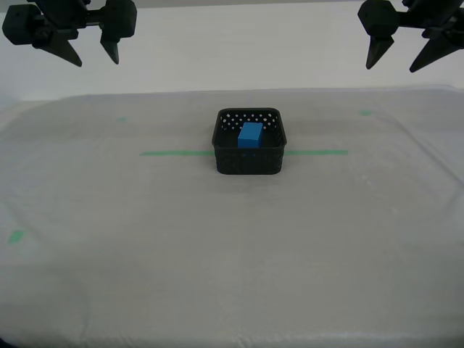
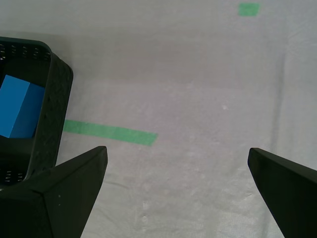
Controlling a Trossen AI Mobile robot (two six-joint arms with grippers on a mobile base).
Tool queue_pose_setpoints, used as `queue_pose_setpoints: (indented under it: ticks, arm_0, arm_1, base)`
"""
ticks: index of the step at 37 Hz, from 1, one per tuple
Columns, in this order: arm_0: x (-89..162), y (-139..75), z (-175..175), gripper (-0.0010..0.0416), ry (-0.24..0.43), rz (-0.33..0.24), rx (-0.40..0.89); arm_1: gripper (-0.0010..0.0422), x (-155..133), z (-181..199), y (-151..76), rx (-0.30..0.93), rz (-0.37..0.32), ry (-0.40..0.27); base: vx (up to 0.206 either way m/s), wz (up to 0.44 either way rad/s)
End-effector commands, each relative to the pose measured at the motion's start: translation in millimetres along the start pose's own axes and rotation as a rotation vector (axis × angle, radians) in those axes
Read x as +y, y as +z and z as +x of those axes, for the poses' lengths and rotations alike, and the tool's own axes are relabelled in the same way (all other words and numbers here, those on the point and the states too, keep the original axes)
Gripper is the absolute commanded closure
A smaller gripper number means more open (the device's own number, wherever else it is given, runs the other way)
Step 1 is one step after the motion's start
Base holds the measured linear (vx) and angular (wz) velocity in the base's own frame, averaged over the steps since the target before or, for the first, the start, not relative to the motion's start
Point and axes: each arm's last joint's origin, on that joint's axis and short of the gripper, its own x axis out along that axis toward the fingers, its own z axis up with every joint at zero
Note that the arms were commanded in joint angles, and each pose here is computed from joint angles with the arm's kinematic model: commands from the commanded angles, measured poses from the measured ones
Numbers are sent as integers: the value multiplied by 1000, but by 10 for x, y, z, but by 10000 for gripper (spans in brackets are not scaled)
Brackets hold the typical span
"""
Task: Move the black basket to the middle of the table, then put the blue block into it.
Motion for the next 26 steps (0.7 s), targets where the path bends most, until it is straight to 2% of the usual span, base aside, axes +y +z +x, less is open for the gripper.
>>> queue_pose_setpoints:
  ticks: [1,26]
  arm_0:
    - [4,0,-2,7,3,-2,-1]
    - [4,1,-2,7,3,-2,-1]
  arm_1:
    - [108,0,-1,4,-4,0,1]
    - [108,-3,-1,10,-10,0,-1]
  base:
    - [0,0]
    - [0,0]
